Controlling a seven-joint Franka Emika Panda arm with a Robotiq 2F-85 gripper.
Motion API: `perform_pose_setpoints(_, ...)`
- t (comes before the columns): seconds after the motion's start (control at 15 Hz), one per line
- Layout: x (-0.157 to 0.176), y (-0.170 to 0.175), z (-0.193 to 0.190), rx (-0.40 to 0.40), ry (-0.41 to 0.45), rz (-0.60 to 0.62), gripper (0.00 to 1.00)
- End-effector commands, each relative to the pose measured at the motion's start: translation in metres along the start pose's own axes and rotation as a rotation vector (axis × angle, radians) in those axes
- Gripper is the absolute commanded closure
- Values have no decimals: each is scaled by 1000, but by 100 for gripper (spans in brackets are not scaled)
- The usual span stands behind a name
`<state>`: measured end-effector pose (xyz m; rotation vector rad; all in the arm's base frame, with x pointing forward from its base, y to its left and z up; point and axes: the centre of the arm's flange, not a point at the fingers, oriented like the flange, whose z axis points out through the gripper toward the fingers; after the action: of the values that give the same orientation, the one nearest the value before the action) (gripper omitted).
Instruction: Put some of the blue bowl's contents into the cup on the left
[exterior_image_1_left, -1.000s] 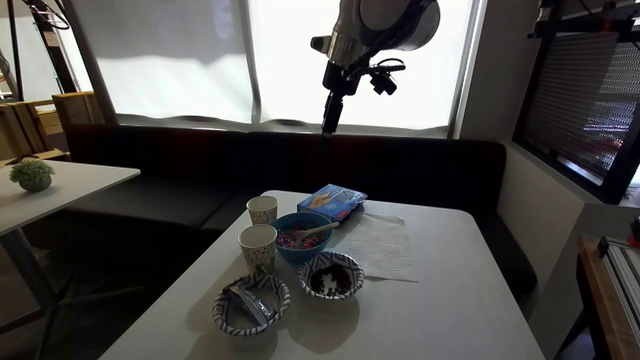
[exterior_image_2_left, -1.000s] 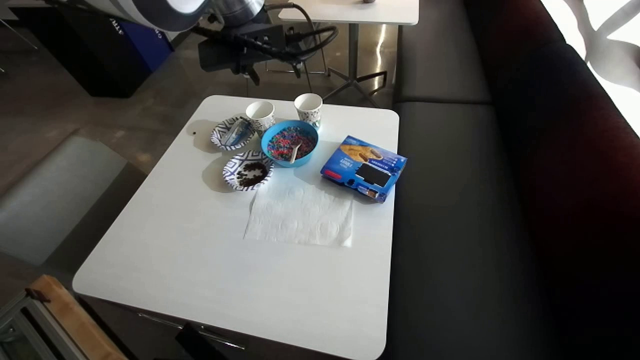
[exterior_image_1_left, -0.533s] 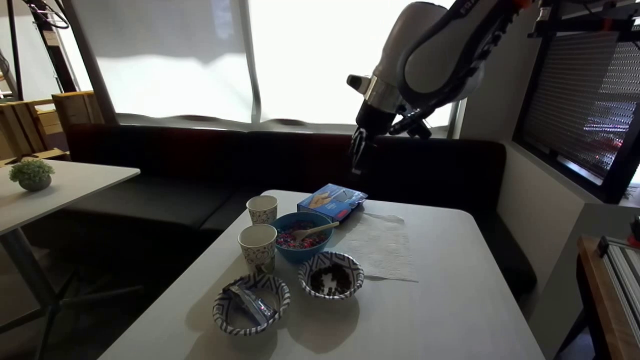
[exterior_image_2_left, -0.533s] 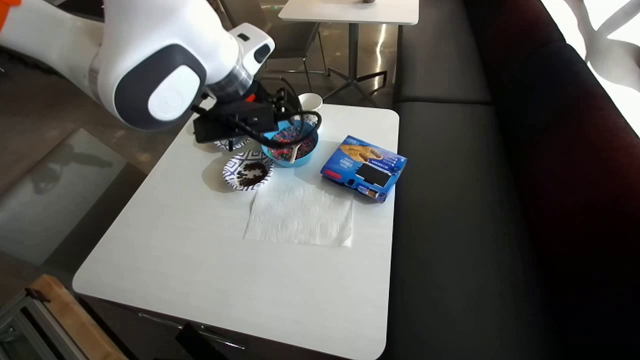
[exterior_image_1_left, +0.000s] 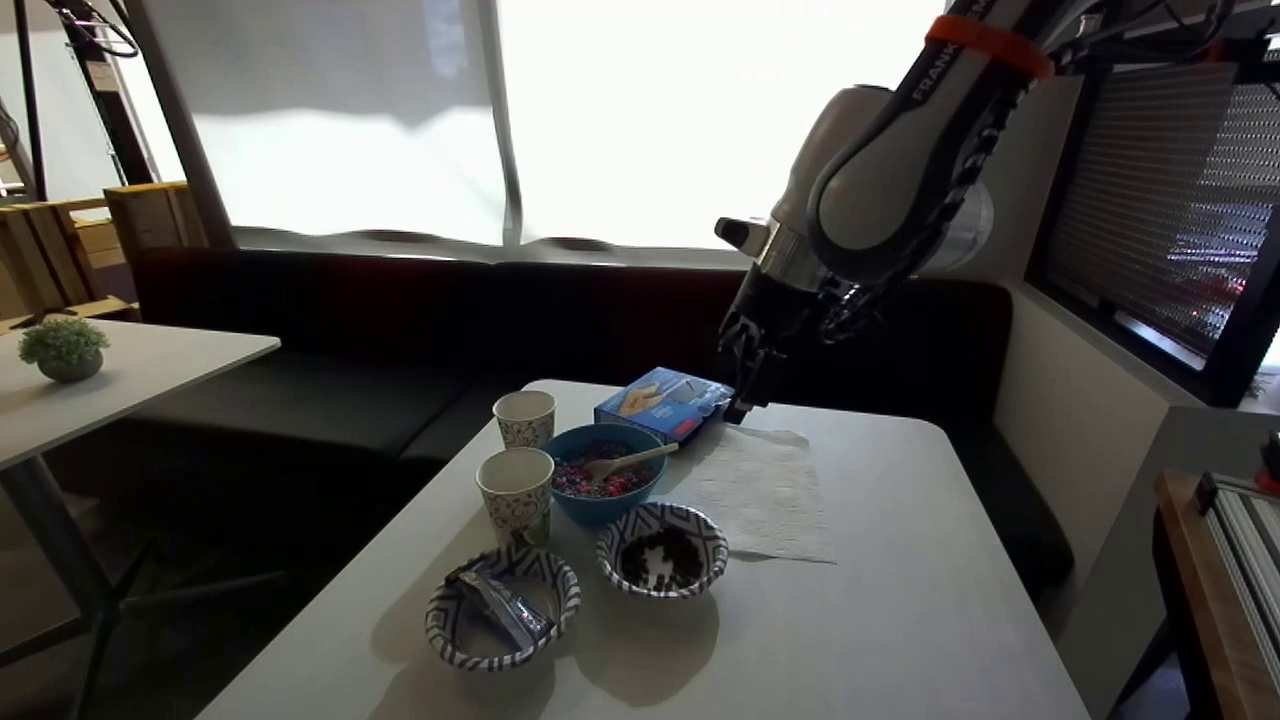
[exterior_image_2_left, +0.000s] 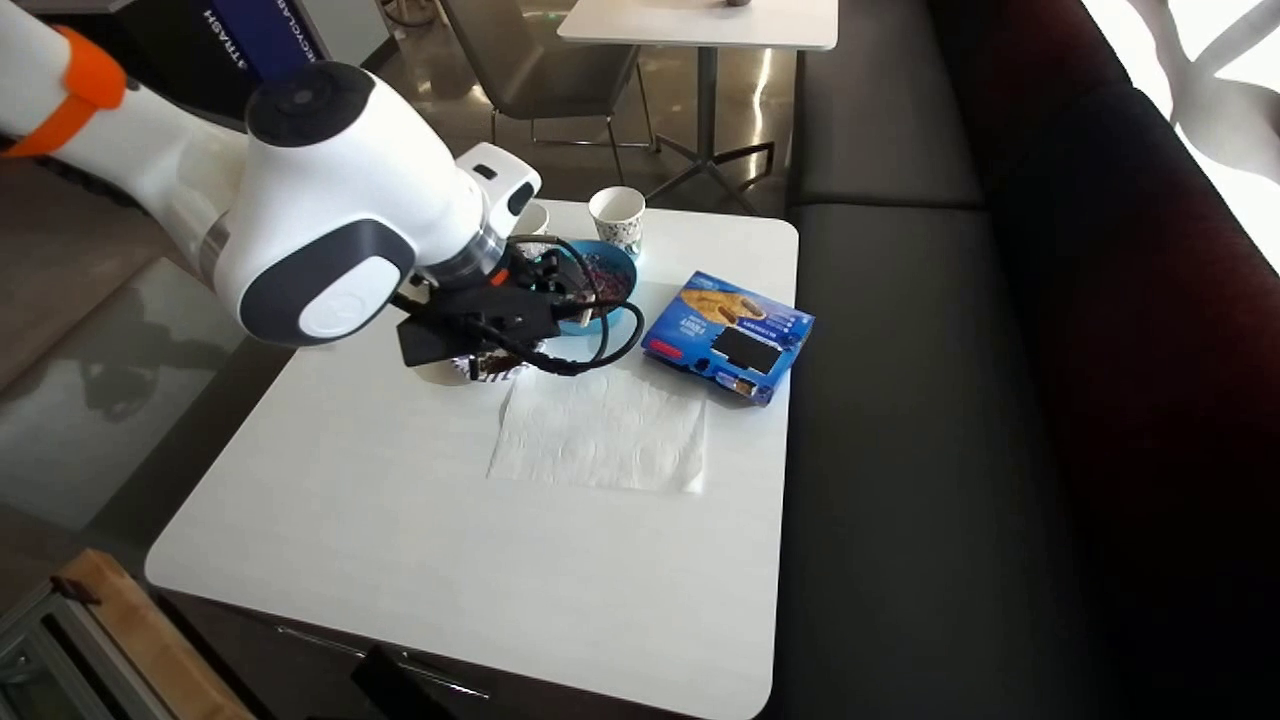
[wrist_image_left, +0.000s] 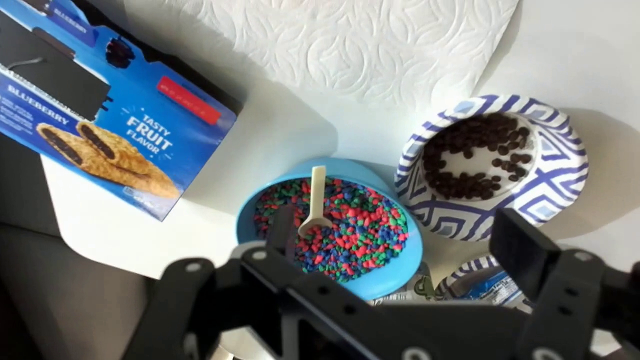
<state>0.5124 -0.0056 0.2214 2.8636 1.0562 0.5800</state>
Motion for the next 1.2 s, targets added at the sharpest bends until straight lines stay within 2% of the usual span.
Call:
perform_pose_setpoints(0.0, -7, 19, 26, -3, 11, -19, 0)
perform_pose_setpoints(0.27, 12, 37, 42, -15, 43, -2, 0)
perform_pose_setpoints(0.53, 33, 36, 64, -2, 55, 4, 0)
perform_pose_setpoints(1.13, 42, 28, 118, -42, 82, 9, 0)
